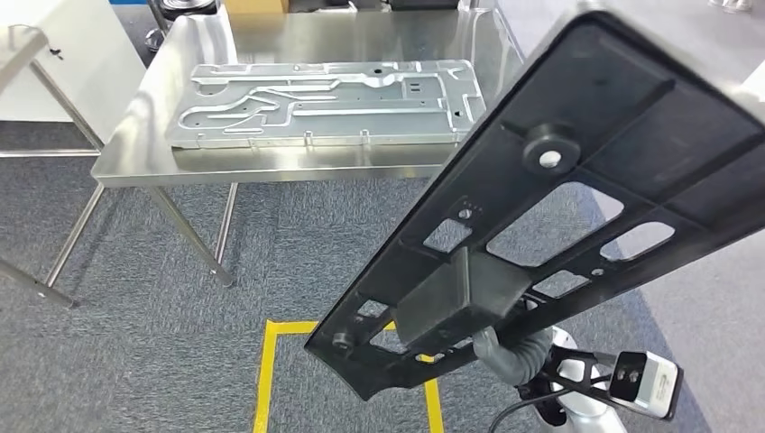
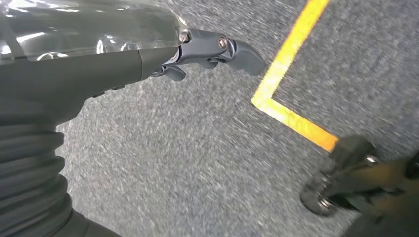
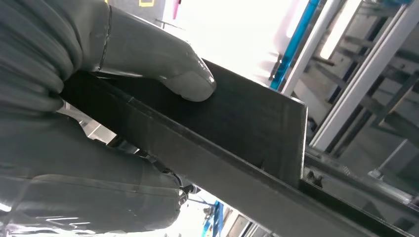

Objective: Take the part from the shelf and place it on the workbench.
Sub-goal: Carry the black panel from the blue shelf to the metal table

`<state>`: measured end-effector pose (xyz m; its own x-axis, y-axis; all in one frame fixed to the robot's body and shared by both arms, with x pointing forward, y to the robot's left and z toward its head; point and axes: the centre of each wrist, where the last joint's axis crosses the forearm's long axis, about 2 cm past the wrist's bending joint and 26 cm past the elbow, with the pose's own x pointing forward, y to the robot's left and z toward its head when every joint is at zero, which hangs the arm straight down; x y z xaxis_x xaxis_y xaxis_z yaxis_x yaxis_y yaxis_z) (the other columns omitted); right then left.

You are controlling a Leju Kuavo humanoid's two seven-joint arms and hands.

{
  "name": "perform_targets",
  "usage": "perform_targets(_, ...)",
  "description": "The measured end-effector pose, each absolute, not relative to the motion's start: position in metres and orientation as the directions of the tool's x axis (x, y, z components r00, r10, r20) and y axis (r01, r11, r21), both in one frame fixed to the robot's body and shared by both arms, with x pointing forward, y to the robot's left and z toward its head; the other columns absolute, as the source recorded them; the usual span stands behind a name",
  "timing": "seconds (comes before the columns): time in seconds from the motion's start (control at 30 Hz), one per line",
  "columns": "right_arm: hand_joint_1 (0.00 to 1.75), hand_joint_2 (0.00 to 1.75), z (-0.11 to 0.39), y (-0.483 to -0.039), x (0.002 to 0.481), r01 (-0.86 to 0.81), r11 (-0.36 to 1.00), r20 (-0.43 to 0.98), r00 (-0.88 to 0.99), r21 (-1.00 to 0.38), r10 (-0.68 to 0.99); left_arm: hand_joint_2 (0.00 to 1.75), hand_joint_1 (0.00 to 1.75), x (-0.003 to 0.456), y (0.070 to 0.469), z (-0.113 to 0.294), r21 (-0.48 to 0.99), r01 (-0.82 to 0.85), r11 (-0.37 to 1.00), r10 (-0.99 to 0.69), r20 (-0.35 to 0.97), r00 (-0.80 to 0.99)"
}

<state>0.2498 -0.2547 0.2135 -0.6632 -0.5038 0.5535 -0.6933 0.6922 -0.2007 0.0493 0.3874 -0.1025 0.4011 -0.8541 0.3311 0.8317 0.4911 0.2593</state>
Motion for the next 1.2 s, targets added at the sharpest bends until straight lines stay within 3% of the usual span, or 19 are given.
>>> perform_targets(1.2,1.75,1.75,0.224,-0.263,0.238,-0.679,0.7,0.502,-0.695,-0.224,-0.514,1.75,0.0,0.053,0.39,-0.102,0.256,0.841,0.476,-0.861,0.332,0.387)
